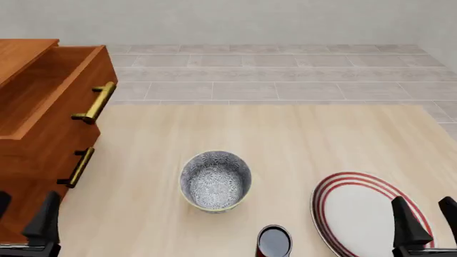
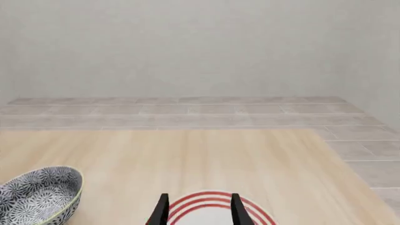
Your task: Put the ketchup in the top drawer of the cabinet.
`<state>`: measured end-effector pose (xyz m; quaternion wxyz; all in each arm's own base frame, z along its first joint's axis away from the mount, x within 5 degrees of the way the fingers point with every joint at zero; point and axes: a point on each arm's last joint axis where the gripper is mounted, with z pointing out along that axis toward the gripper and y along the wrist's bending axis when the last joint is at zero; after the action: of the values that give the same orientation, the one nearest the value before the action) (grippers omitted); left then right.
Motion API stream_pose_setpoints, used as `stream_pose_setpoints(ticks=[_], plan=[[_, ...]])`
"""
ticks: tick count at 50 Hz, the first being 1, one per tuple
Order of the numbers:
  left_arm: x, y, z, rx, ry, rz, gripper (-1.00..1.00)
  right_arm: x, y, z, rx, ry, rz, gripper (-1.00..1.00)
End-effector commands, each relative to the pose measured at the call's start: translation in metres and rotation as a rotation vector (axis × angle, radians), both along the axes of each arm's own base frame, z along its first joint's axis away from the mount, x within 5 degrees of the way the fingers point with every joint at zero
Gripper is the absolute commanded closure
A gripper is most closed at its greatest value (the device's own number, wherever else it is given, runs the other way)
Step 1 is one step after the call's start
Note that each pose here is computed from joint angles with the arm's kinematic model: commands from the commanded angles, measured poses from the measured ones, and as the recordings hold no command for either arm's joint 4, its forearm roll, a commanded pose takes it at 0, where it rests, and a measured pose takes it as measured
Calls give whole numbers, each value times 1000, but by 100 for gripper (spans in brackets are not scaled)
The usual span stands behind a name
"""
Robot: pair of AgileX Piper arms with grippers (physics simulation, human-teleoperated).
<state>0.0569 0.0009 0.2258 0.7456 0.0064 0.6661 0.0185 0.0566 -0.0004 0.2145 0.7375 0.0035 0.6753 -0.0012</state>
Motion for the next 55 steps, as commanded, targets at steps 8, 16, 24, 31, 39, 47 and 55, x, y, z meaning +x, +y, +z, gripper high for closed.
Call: stream_pose_setpoints(ticks=[8, 16, 24, 31, 39, 47, 55], plan=[[-11, -9, 18, -23, 99, -183, -100, -1, 0, 5, 4, -19, -6, -100], [-21, -13, 38, 67, 127, -343, -100, -1, 0, 4, -5, -18, -9, -100], [-9, -26, 50, 68, 205, -499, -100, 1, 1, 1, -17, -2, 11, -100], [12, -48, 38, 154, 230, -613, -100, 0, 1, 2, -19, -3, 19, -100], [35, -76, 25, 182, 271, -700, -100, 0, 1, 2, -20, -5, 16, -100], [46, -107, 25, 245, 242, -815, -100, 0, 1, 1, -19, -3, 17, -100], [64, -124, 12, 259, 269, -808, -100, -1, 0, 1, -4, -5, 0, -100]])
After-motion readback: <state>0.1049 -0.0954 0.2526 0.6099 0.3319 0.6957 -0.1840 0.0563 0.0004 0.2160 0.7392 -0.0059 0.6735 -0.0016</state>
